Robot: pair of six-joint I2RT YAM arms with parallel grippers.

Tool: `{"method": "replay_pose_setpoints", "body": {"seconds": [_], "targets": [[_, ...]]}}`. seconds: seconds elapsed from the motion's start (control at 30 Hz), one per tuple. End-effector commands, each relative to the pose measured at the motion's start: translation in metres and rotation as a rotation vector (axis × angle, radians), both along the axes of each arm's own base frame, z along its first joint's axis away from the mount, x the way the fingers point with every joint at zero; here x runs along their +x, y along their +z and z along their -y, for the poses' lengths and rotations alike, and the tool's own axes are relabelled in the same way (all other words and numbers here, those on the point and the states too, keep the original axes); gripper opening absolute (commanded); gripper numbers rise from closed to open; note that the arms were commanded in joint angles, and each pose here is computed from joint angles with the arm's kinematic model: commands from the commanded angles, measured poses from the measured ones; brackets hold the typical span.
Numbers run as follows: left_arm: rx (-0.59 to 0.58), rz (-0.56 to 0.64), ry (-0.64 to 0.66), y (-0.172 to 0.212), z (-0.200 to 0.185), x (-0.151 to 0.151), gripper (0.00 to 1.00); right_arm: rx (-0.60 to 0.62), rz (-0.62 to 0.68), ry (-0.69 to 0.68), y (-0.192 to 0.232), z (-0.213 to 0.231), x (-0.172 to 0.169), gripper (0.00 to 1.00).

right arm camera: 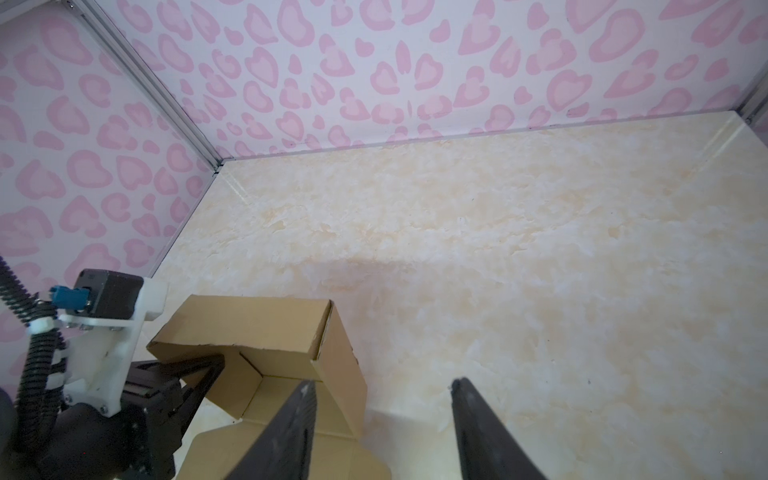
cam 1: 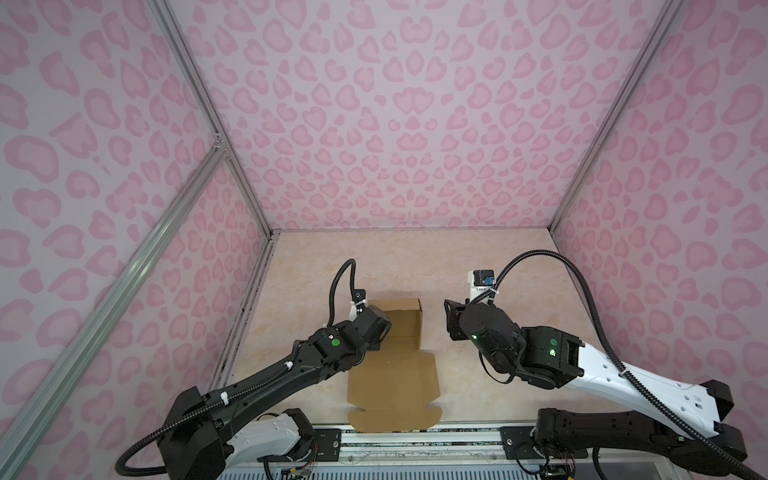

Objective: Fold the paper box

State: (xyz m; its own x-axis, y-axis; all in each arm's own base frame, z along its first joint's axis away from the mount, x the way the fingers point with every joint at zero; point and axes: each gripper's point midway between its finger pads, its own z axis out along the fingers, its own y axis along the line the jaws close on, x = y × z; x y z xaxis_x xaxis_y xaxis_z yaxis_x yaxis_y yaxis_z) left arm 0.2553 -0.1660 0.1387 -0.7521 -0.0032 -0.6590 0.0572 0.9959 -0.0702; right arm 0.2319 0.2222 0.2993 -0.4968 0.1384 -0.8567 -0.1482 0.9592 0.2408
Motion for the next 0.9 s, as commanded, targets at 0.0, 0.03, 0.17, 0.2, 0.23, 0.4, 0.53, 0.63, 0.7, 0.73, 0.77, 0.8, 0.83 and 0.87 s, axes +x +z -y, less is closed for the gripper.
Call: {"method": "replay_pose_setpoints", "body": {"seconds": [0.0,0.03,0.17,0.2,0.23,0.4,0.53,0.63,0.7,0.73,0.77,0.8,0.83,0.87], "targets": [[-0.097,-0.041,-0.109,0.003,0.024,-0.004,0.04,-0.035,-0.035,0.031,-0.013,0.000,-0.002,0.54],[-0.094,-0.049,-0.111,0.003,0.024,-0.004,0.04,-0.035,-0.043,0.039,-0.016,-0.001,-0.003,0.54],[-0.105,-0.098,-0.147,-0.005,0.031,-0.008,0.04,-0.026,-0.067,0.053,-0.026,-0.006,-0.003,0.54],[-0.105,-0.109,-0.152,-0.008,0.032,-0.009,0.04,-0.027,-0.071,0.055,-0.028,-0.007,-0.003,0.55],[-0.103,-0.120,-0.155,-0.011,0.033,-0.009,0.04,-0.022,-0.074,0.059,-0.029,-0.008,-0.003,0.54],[-0.093,-0.154,-0.165,-0.019,0.036,-0.010,0.04,-0.026,-0.088,0.069,-0.034,-0.012,-0.004,0.54],[-0.091,-0.161,-0.167,-0.021,0.036,-0.010,0.04,-0.026,-0.097,0.074,-0.039,-0.014,-0.005,0.55],[-0.085,-0.164,-0.167,-0.021,0.036,-0.009,0.09,-0.023,-0.102,0.074,-0.042,-0.015,-0.005,0.55],[-0.082,-0.166,-0.169,-0.021,0.036,-0.010,0.10,-0.016,-0.107,0.079,-0.043,-0.017,-0.005,0.54],[-0.082,-0.166,-0.167,-0.021,0.035,-0.009,0.10,-0.016,-0.108,0.079,-0.044,-0.018,-0.005,0.54],[-0.084,-0.166,-0.167,-0.021,0.036,-0.009,0.11,-0.018,-0.109,0.079,-0.045,-0.018,-0.005,0.54],[-0.084,-0.165,-0.167,-0.020,0.036,-0.009,0.11,-0.019,-0.112,0.082,-0.046,-0.019,-0.005,0.54],[-0.085,-0.166,-0.168,-0.020,0.036,-0.009,0.12,-0.018,-0.114,0.080,-0.046,-0.019,-0.005,0.55],[-0.085,-0.167,-0.170,-0.020,0.037,-0.009,0.14,-0.018,-0.116,0.082,-0.047,-0.019,-0.005,0.54]]}}
